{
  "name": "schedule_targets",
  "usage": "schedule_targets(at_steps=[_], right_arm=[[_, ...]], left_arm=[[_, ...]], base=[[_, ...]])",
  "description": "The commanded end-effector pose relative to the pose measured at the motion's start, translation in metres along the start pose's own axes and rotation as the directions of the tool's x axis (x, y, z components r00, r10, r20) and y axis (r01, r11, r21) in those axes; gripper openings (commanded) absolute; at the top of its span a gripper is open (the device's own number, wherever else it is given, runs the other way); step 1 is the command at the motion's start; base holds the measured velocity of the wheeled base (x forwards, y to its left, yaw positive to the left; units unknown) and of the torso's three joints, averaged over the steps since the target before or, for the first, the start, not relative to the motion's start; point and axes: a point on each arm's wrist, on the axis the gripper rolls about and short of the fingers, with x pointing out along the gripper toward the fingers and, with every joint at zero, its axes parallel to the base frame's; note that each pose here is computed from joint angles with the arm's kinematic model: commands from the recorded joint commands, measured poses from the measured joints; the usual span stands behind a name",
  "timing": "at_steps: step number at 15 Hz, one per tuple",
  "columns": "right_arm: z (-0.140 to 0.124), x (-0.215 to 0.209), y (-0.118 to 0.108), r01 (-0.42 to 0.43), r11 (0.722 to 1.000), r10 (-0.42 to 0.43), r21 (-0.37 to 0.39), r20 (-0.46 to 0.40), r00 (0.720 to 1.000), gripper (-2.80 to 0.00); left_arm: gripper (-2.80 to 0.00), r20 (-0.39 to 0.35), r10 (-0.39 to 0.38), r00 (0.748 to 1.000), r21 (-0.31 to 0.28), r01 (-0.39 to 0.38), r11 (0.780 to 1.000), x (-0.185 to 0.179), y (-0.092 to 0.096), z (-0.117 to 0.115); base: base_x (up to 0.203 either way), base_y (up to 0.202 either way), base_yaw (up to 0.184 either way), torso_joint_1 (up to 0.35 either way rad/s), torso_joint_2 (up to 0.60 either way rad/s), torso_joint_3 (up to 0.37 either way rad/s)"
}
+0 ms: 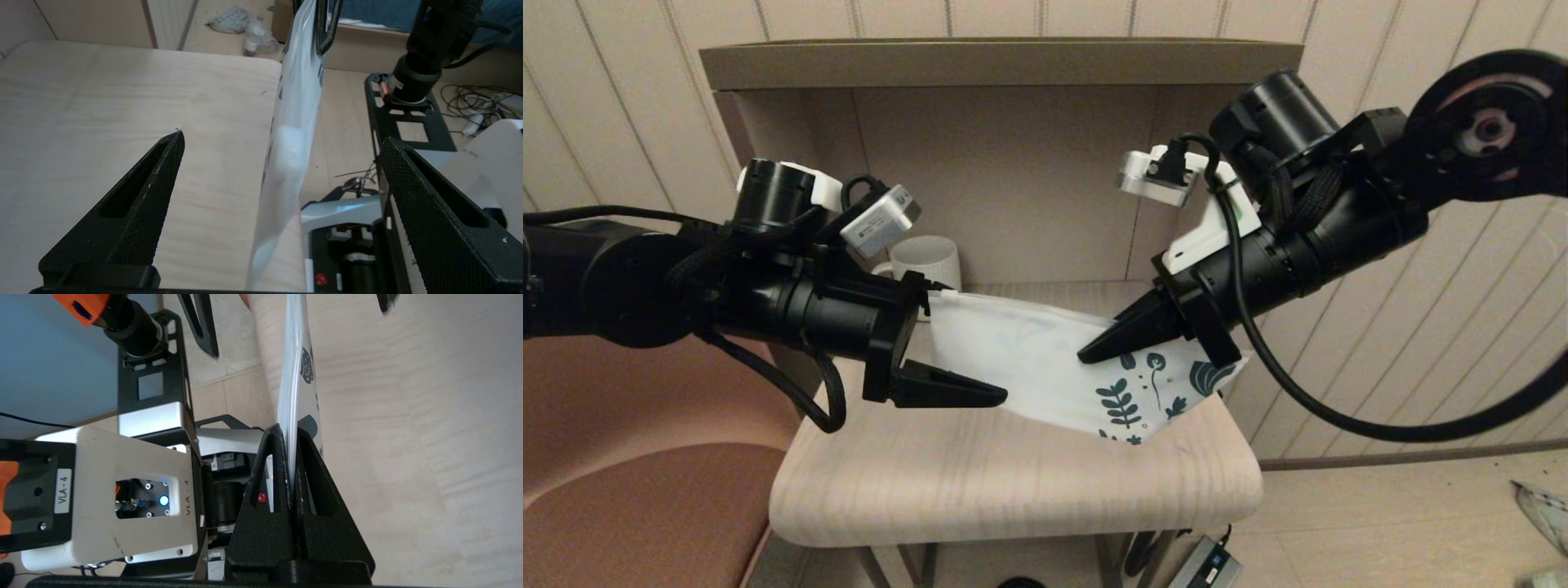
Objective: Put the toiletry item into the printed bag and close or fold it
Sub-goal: Close the strorage bag and place it on the desk
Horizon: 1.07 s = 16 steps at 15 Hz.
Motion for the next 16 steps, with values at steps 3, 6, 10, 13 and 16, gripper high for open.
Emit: schedule_targets(at_steps=[3,6,10,13,16], right_arm=[[0.0007,-0.0006,0.0003,-0.006,1.000,0.006,-0.004,0.004,1.000,-2.80],[0.0002,0.0003,-0.0004,-0.007,1.000,0.007,0.000,0.001,1.000,-2.80],[-0.0003,0.0010,-0.0009,-0.009,1.000,0.009,0.001,0.000,1.000,-2.80],[-0.0004,0.0010,-0.0009,-0.009,1.000,0.009,0.002,-0.001,1.000,-2.80],[-0.0016,0.0014,-0.0015,-0.008,1.000,0.008,0.006,-0.004,1.000,-2.80]], left_arm=[[0.00,0.001,-0.019,1.000,0.005,0.019,1.000,0.0048,-0.0006,0.0027],[0.00,-0.002,-0.019,1.000,0.001,0.019,1.000,0.0058,0.0007,0.0013],[-2.80,-0.001,-0.020,1.000,0.001,0.020,1.000,0.0054,-0.0001,0.0014],[-2.80,0.000,-0.019,1.000,0.005,0.019,1.000,0.0050,-0.0002,0.0026],[-2.80,-0.001,-0.022,1.000,-0.001,0.022,1.000,0.0053,-0.0006,0.0011]], base=[[0.000,0.000,0.000,0.000,0.00,0.000],[0.000,0.000,0.000,0.000,0.00,0.000],[0.000,0.000,0.000,0.000,0.00,0.000],[0.000,0.000,0.000,0.000,0.00,0.000],[0.000,0.000,0.000,0.000,0.00,0.000]])
